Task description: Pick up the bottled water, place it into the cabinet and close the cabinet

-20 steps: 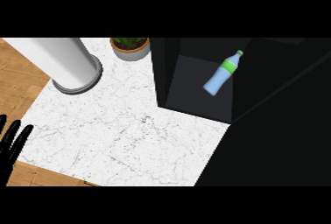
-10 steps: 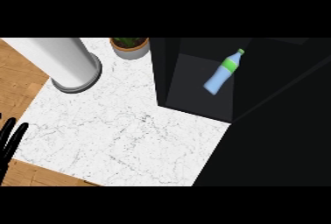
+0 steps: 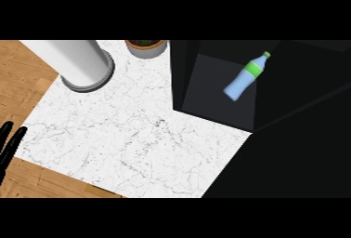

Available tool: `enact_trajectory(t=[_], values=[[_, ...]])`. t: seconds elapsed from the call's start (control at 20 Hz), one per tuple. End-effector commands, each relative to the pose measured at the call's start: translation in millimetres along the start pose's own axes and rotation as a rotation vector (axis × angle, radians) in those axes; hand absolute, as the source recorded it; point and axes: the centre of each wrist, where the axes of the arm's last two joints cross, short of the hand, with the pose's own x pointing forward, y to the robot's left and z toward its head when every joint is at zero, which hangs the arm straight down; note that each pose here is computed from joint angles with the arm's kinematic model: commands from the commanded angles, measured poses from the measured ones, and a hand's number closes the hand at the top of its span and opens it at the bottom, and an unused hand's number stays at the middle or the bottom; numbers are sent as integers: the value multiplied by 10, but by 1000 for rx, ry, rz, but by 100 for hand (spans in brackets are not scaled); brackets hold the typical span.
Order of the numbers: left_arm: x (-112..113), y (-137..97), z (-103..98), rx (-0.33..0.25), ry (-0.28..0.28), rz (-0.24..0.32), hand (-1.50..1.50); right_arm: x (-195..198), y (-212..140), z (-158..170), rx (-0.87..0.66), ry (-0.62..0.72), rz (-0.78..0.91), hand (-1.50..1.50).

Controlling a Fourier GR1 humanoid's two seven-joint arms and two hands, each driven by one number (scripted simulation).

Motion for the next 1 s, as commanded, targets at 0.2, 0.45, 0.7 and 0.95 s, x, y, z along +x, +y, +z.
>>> enact_trajectory(t=[0.2,0.45,0.7,0.95], values=[[4,32,-4,2,2,7,-150,-88,-24,-153,-76,19,-52,150],[55,55,-59,-14,2,-8,-150,-88,-181,-189,-73,92,62,150],[40,71,-58,0,1,-2,-150,-165,-347,-262,-105,161,97,150],[14,79,-33,-2,9,10,-150,-308,-487,-466,-141,211,73,150]])
